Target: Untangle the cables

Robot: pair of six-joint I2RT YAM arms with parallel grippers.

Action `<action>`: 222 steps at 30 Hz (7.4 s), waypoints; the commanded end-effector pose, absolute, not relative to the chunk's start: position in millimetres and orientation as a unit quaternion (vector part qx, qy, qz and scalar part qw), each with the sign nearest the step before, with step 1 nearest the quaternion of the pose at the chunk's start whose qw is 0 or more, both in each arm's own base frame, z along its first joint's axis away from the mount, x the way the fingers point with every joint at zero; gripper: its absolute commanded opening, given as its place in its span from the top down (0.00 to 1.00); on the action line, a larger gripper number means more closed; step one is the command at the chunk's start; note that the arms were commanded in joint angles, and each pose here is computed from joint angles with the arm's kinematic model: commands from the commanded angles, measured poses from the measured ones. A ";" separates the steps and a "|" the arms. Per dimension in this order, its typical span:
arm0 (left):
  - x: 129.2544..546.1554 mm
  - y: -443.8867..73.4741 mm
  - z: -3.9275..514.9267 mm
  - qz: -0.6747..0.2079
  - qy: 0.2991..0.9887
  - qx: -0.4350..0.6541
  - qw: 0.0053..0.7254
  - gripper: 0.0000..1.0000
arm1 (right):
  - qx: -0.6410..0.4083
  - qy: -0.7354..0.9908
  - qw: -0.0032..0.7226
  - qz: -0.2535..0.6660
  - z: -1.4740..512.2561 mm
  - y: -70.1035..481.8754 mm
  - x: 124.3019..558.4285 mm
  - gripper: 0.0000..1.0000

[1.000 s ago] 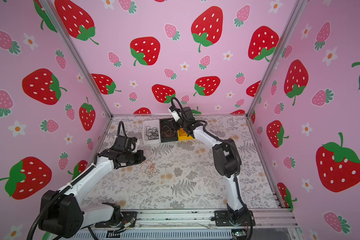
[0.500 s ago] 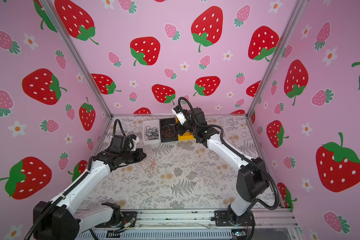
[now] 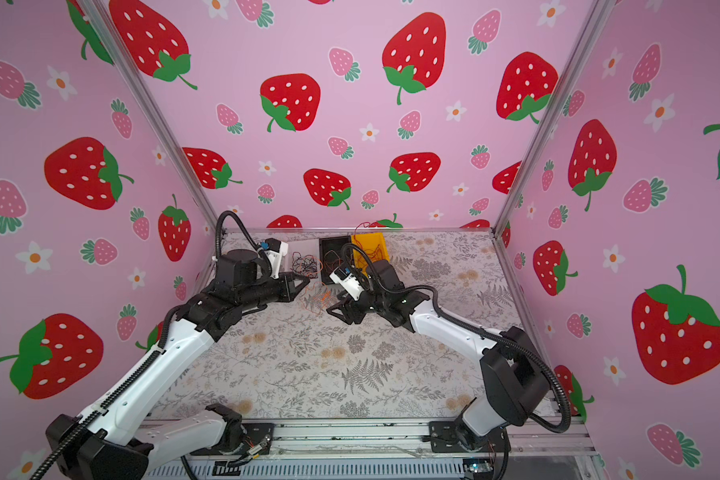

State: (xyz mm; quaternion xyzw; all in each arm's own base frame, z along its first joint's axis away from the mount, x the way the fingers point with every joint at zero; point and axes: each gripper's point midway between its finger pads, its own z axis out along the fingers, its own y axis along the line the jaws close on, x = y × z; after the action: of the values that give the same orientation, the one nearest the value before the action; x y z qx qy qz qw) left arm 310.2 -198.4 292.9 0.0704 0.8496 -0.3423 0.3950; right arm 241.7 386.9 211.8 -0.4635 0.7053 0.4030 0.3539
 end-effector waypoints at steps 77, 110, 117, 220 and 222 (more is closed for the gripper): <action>273.8 -210.0 242.9 -0.255 0.715 0.342 0.553 0.28 | -0.402 0.569 0.527 0.487 419.2 398.9 287.3 1.00; 319.8 -212.4 242.9 -0.117 0.652 0.416 0.622 0.69 | -0.411 0.537 0.536 0.505 470.2 400.2 281.7 1.00; 316.1 -210.4 239.1 -0.121 0.661 0.416 0.612 1.00 | -0.393 0.537 0.549 0.505 481.1 390.6 292.2 1.00; 438.5 -106.8 232.9 -0.043 0.831 0.049 0.553 0.01 | -0.272 0.787 0.439 0.338 233.6 411.3 494.5 1.00; 423.6 -97.5 234.5 -0.045 0.830 0.036 0.555 0.01 | -0.275 0.788 0.441 0.331 228.6 421.4 495.1 1.00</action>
State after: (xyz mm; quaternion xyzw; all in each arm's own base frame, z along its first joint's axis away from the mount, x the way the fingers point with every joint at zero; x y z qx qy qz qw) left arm 438.9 -109.3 232.6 0.0651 0.8274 -0.0417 0.5563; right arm 495.4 412.5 230.5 -0.2688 0.7823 0.3517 0.4383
